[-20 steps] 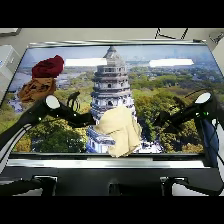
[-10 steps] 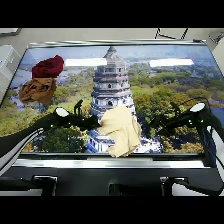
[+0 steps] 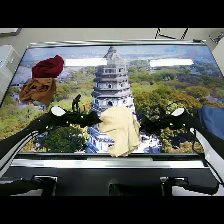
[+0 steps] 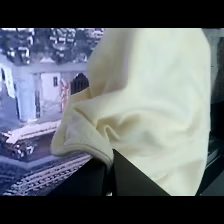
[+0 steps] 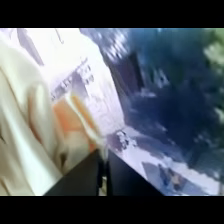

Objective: Fold the clothes and pants, and hang the long-sleeved shirts on hangers.

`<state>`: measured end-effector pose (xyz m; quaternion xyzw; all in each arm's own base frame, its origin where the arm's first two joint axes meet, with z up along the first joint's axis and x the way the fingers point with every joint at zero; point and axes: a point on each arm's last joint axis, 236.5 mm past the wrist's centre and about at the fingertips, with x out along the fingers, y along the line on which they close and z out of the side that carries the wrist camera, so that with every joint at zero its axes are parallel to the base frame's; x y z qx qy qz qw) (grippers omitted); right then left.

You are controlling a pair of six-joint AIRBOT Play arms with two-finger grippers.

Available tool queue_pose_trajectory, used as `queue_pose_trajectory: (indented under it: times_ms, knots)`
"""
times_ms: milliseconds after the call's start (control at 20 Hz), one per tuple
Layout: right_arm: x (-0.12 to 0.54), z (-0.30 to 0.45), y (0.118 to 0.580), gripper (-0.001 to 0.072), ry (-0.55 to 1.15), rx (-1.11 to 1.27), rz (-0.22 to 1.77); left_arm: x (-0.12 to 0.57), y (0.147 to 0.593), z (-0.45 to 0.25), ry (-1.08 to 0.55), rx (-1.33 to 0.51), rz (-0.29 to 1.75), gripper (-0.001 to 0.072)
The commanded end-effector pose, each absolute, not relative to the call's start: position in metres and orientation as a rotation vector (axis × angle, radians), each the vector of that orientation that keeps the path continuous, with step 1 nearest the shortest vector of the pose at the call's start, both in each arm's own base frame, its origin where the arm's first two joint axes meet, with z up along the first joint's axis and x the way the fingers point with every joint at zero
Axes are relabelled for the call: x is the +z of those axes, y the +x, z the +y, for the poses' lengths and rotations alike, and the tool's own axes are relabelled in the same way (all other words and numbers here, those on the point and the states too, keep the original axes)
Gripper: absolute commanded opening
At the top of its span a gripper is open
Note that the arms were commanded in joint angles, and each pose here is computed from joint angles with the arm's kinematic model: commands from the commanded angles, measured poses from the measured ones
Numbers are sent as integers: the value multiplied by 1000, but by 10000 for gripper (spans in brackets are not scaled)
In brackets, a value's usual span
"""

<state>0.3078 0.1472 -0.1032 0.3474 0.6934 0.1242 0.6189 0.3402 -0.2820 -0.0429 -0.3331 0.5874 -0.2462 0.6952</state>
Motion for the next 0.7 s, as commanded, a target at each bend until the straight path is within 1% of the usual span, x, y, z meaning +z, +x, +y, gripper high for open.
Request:
queue_pose_trajectory:
  times_ms: [0, 50, 150, 250, 350, 400, 500, 550, 650]
  knots:
    - [-95, 158, 319, 40, 758, 325, 1562, -15, 348, -276, -741, -577, 1232, 23]
    - [-82, 156, 327, 40, 691, 367, 1525, -1, 355, -271, -748, -579, 1192, 23]
    - [-39, 142, 358, 39, 534, 400, 1405, 52, 378, -254, -720, -620, 1031, 22]
    - [34, 116, 401, 40, 364, 359, 1200, 144, 400, -232, -670, -669, 785, 22]
    - [133, 77, 438, 40, 227, 226, 948, 255, 402, -205, -627, -699, 520, 22]
    - [190, 55, 446, 40, 165, 156, 813, 310, 393, -191, -596, -711, 392, 22]
    - [294, 19, 438, 41, 87, 28, 573, 408, 356, -165, -503, -718, 142, 22]
    - [336, 6, 425, 41, 73, -17, 473, 445, 333, -152, -468, -704, 44, 22]
    - [399, -9, 390, 41, 42, -65, 322, 486, 295, -129, -382, -643, -88, 22]
